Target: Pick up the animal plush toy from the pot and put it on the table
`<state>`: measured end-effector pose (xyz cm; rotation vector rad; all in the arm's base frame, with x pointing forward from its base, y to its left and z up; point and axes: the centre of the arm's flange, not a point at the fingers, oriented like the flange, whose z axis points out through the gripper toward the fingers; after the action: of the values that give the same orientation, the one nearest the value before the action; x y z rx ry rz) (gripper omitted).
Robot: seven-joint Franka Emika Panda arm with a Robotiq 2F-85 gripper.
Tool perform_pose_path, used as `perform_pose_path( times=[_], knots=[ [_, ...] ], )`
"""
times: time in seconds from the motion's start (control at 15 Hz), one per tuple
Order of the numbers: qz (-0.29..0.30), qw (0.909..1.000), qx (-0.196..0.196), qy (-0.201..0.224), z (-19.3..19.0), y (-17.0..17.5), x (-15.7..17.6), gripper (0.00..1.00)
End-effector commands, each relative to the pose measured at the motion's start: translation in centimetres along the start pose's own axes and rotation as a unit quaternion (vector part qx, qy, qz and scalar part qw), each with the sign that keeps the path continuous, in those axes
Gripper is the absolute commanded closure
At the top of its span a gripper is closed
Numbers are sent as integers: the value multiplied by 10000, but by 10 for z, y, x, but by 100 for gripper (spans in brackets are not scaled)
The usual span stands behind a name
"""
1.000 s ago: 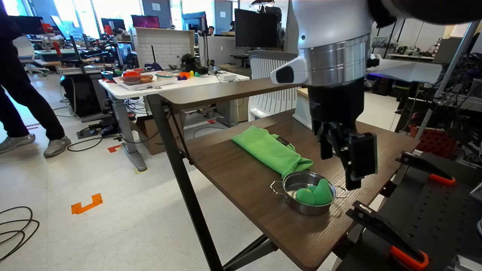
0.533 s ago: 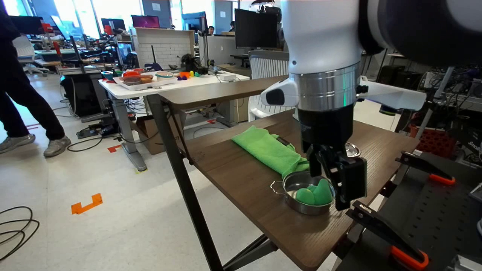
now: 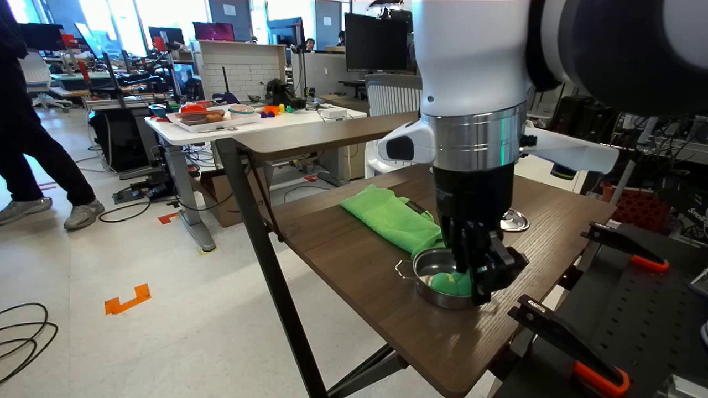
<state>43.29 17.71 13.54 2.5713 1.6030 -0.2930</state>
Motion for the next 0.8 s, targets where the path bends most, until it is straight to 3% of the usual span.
perform_pose_path(
  times=[0.0,0.13,0.6,0.73],
  knots=[
    [-31,9999,-109,80,2,3,2,45],
    [-27,9999,-119,76,1,3,1,50],
    [27,9997,-213,72,-2,3,-3,2],
    [45,9996,-269,118,-3,2,-4,0]
  ],
)
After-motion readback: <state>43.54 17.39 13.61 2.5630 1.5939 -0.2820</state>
